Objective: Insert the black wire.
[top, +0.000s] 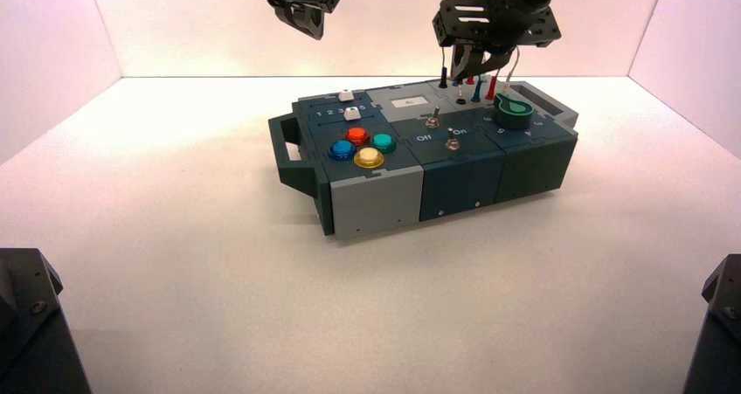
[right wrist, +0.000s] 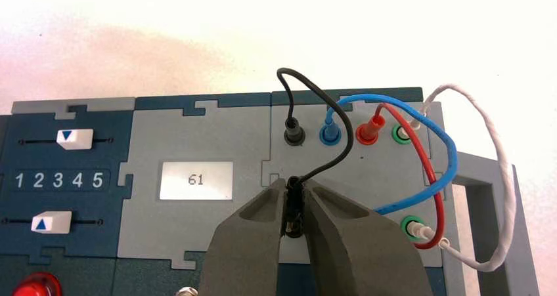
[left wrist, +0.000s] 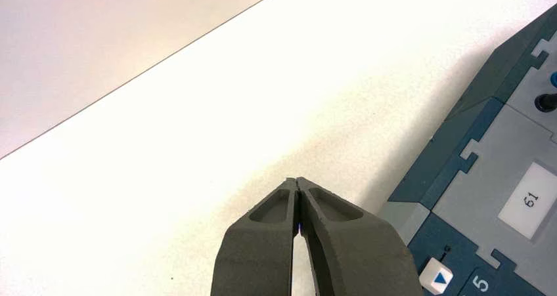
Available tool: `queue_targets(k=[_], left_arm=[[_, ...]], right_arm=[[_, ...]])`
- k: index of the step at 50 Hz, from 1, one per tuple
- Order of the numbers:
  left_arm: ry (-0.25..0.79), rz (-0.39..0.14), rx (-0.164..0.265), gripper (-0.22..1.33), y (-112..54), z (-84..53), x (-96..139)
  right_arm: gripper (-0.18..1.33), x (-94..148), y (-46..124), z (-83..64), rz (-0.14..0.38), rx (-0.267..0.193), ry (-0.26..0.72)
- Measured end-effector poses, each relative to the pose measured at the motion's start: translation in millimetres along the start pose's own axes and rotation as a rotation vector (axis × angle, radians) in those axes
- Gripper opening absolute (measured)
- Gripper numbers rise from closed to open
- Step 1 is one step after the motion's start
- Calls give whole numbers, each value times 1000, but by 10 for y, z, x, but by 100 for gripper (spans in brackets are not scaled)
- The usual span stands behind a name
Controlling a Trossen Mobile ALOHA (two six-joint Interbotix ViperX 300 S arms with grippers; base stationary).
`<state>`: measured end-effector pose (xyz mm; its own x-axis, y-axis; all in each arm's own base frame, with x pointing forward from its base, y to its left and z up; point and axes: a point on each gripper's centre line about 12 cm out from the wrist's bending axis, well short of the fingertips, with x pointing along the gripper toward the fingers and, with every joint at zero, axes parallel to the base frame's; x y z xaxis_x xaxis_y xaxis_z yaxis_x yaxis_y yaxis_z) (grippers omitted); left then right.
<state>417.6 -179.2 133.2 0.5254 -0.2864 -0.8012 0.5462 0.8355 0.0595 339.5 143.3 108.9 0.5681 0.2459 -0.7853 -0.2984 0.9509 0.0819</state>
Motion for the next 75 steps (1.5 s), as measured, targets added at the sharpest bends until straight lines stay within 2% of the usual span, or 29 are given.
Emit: queue_targets(k=[33,75], left_arm=[[-3,2,0,-16,8,2,0],[-11,8,-1,-16,27,10,-1]], right_arm=[[7,47,-5,-25,-2,-4,3],[7,88,-28,-47,-8,-31,10]])
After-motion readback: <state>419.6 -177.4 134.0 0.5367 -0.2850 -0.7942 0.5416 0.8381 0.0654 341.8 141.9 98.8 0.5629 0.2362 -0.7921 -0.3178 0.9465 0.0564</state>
